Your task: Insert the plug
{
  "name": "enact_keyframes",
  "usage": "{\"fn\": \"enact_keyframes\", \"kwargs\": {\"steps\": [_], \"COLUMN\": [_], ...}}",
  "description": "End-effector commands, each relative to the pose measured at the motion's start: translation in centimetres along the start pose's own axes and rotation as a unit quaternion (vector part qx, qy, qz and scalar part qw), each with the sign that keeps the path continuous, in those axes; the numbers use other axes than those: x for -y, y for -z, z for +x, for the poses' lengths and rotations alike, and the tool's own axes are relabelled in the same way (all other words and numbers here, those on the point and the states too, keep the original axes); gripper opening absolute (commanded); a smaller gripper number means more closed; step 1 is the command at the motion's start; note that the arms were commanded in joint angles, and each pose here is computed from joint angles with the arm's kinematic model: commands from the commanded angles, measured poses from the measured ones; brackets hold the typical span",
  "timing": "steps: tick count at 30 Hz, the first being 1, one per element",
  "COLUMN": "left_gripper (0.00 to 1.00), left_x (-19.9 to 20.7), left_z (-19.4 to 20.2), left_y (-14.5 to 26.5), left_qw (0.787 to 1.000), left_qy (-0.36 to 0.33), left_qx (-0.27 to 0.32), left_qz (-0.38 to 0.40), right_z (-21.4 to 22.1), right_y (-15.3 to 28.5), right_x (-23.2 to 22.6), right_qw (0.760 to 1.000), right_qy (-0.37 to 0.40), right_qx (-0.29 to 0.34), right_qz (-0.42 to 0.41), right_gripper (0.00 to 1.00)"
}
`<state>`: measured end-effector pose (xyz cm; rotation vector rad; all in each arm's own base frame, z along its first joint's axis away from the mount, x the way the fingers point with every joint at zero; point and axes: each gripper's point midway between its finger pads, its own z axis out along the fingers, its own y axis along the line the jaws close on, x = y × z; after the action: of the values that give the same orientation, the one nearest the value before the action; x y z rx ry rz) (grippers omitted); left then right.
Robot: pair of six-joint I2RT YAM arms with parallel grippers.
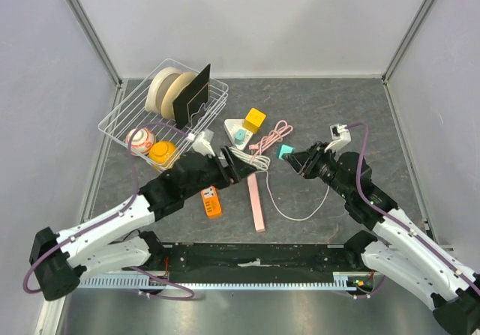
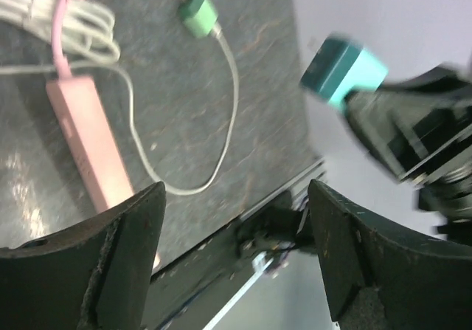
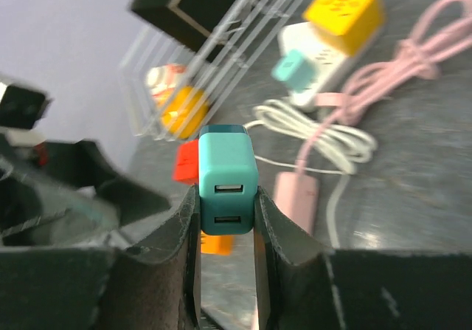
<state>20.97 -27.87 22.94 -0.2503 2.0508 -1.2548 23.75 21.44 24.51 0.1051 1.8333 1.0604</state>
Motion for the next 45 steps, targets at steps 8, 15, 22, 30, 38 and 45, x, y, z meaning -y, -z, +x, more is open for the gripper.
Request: {"fn": "enact_keyframes", "kwargs": {"steps": [8,15,22,30,38,45], "left_gripper": [0.75,0.68,0.66,0.29,0.03,0.1], "left_x": [-10.2,-9.9,-9.4,-10.6,-11.6,-13.7], "left_z": [11.5,15.8,17.6,17.5,9.6,15.0], "left_y": [0.7,-0.4,-1.8,-2.0,-2.8,-3.3], "left_qw": [0.915,0.888,0.874,0.84,0.712,0.636], "left_qy": [-0.175,-0.209,-0.241,-0.28,-0.517,-0.589], "left_qx": [-0.177,-0.24,-0.265,-0.282,-0.218,-0.293], "left_qz": [-0.319,-0.332,-0.329,-0.37,-0.423,-0.403], "right_z": [-2.6,-2.8,-2.6,-3.0,-3.4,-4.2], "right_y": [3.9,4.2,4.3,4.7,5.1,6.0], "right_x": [5.6,5.8,6.2,6.6,7.1,7.7], "right_qw": [0.979,0.977,0.975,0.971,0.965,0.956], "right_qy": [0.111,0.124,0.133,0.145,0.163,0.18], "right_qx": [0.024,0.025,0.024,0.032,0.031,0.037], "right_qz": [0.168,0.173,0.177,0.187,0.204,0.23], "right_gripper": [0.0,0.0,0.0,0.0,0.0,0.0]}}
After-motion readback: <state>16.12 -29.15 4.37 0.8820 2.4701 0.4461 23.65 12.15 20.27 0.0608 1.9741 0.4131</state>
